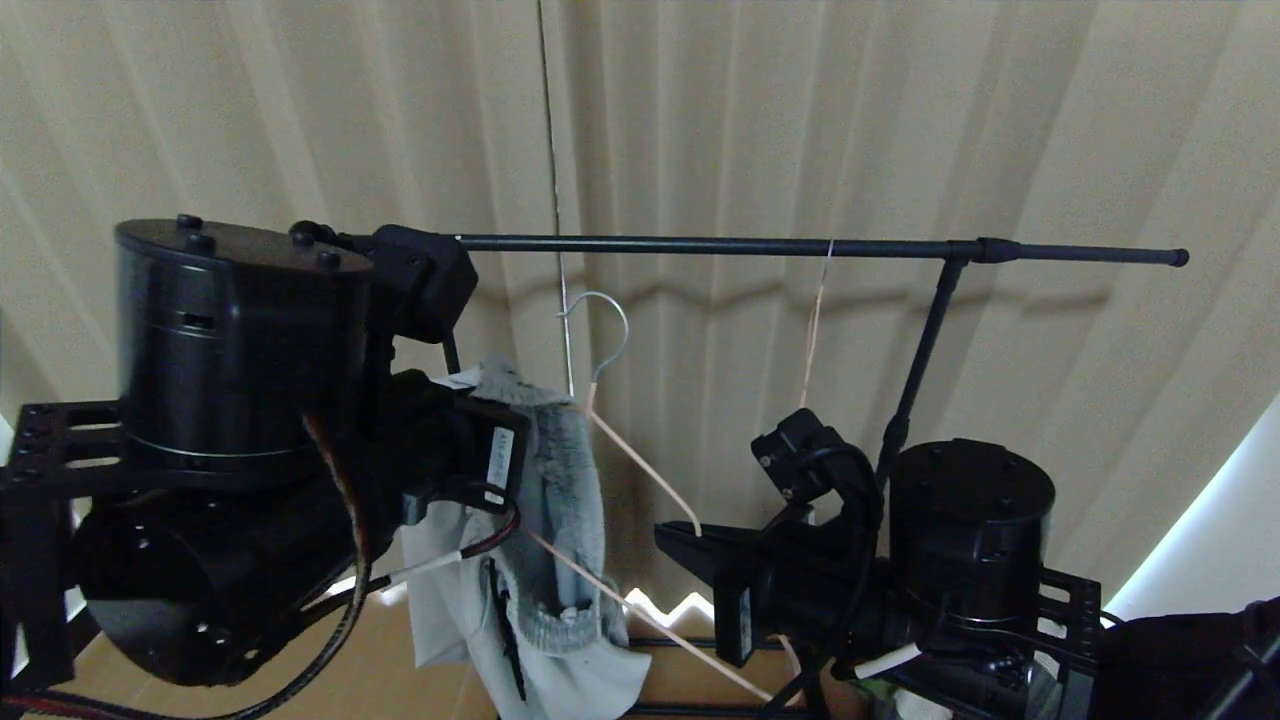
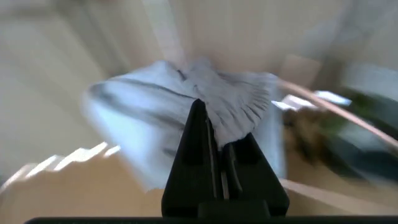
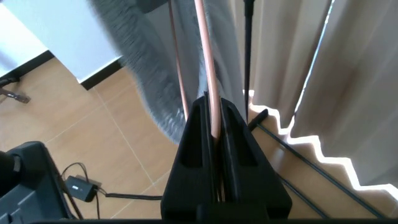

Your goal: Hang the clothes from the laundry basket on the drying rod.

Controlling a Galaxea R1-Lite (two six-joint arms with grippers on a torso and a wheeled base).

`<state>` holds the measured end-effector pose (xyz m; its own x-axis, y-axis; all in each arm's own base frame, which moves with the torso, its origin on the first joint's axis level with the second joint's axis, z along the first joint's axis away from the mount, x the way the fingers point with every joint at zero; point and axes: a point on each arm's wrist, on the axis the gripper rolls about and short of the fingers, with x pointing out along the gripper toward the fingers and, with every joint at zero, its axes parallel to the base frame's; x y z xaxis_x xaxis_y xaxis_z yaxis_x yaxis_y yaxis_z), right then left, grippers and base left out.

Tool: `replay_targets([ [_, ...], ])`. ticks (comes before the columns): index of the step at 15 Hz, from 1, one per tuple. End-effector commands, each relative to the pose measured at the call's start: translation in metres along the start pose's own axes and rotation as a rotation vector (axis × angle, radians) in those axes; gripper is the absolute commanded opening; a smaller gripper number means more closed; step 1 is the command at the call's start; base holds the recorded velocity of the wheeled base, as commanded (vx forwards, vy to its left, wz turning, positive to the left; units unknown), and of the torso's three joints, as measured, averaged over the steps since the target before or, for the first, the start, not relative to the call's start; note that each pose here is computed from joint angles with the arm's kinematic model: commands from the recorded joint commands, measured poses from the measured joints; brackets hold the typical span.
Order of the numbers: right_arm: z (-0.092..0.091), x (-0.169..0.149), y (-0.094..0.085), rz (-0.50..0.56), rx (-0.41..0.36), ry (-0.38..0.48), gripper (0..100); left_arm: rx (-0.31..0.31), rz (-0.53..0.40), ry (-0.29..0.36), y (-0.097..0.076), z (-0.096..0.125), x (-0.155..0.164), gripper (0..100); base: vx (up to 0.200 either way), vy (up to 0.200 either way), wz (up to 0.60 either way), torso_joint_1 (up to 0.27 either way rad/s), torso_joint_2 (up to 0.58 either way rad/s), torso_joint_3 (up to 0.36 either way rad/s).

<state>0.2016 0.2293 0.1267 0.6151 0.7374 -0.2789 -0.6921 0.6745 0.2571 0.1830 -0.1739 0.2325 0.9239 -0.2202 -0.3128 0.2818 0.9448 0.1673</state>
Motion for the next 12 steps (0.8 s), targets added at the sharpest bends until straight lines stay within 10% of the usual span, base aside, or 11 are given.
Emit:
replay_targets([
  [1, 0.0, -0.001, -0.001, -0.003, 0.0, -0.001, 0, 0.032, -0.178, -0.059, 0.017, 0.002, -0.025, 0, 0.0, 0.0, 0.0, 0.0, 0.0, 0.0],
  [11, 0.009, -0.007, -0.005, -0.001, -0.088, -0.078, 0, 0.104, -0.276, -0.091, 0.016, -0.019, -0.024, 0, 0.0, 0.0, 0.0, 0.0, 0.0, 0.0],
  [12, 0.009, -0.008, -0.005, 0.002, -0.102, -0.09, 0, 0.105, -0.28, -0.09, 0.015, -0.02, -0.025, 100, 0.0, 0.0, 0.0, 0.0, 0.0, 0.0],
])
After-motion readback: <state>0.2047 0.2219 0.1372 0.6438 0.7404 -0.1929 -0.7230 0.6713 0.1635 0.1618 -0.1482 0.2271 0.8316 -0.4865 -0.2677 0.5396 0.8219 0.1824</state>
